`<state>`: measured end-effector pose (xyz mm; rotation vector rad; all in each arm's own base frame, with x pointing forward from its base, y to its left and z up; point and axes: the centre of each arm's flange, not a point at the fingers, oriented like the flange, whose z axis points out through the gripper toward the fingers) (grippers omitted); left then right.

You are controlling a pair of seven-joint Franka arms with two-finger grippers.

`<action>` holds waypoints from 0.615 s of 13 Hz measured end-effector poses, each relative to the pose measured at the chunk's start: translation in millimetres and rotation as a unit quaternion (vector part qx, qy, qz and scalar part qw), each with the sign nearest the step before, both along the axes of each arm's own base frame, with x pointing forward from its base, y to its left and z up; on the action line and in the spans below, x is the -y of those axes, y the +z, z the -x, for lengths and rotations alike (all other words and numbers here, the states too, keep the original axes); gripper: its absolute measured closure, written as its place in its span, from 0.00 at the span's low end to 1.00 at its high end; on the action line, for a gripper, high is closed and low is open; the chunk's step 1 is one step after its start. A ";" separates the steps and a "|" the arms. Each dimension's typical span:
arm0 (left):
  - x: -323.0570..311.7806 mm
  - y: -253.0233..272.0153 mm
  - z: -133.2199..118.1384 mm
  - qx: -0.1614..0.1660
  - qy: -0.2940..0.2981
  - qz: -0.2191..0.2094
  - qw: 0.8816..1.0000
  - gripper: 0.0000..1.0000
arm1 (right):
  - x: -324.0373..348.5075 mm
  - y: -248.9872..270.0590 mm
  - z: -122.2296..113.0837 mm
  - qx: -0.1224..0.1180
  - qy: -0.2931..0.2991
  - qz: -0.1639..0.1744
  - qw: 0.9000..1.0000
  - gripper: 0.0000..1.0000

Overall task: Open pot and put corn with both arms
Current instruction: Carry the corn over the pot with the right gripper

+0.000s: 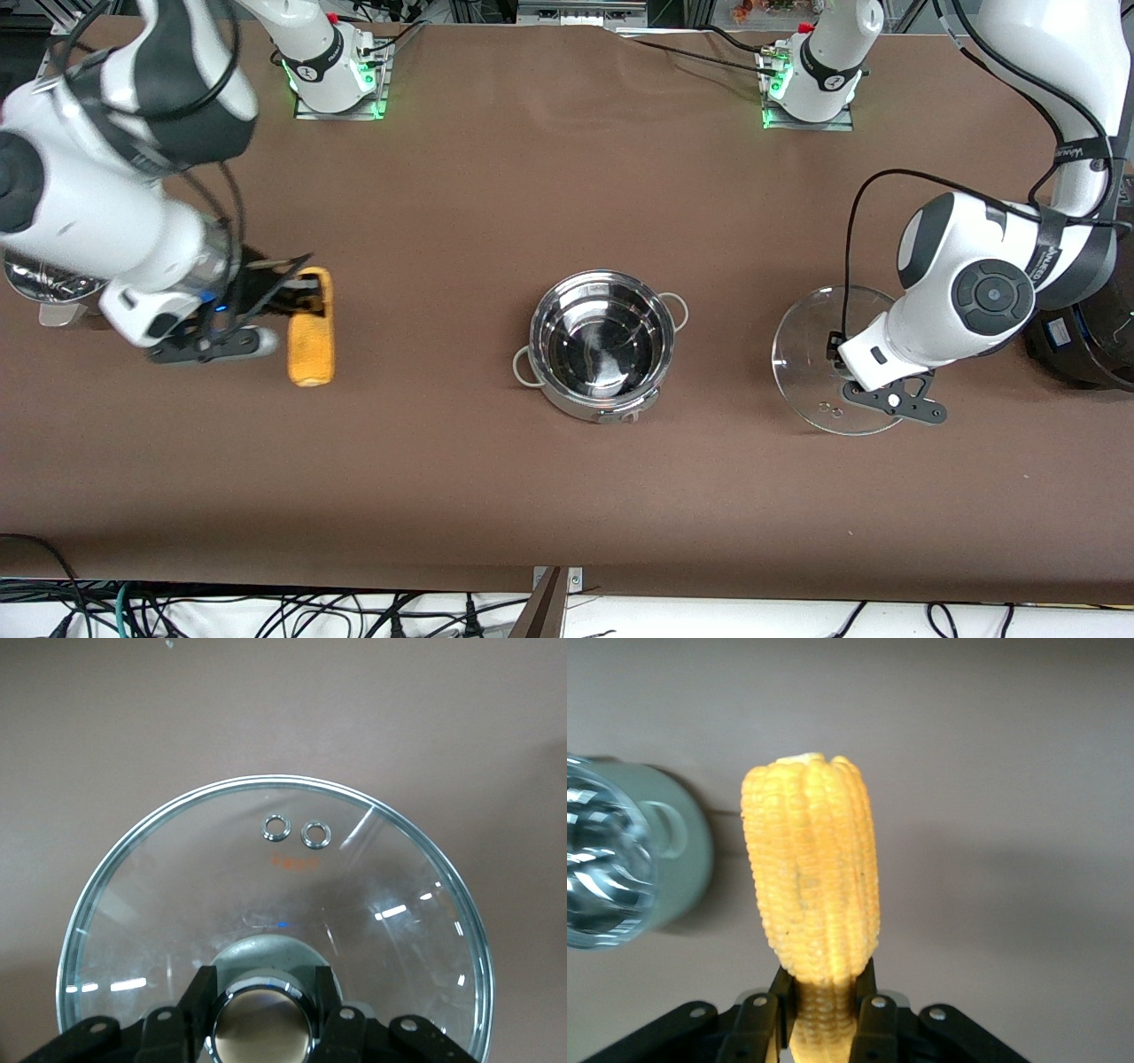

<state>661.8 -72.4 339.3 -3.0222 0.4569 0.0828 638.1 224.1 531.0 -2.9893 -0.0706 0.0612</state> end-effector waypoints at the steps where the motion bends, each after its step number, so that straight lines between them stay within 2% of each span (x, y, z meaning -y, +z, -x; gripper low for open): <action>1: -14.5 -19.8 8.2 0.004 -0.008 0.005 1.000 0.51 | -36.7 2.9 9.1 0.006 -0.008 -0.005 1.000 0.70; 4: -38.3 -73.9 36.4 0.017 -0.015 0.021 1.000 0.51 | -130.9 -8.6 27.4 0.023 -0.029 -0.030 0.999 0.70; 8: -26.0 -121.0 72.7 0.036 -0.029 0.043 0.998 0.51 | -208.6 -50.6 32.5 0.042 -0.035 -0.057 0.997 0.70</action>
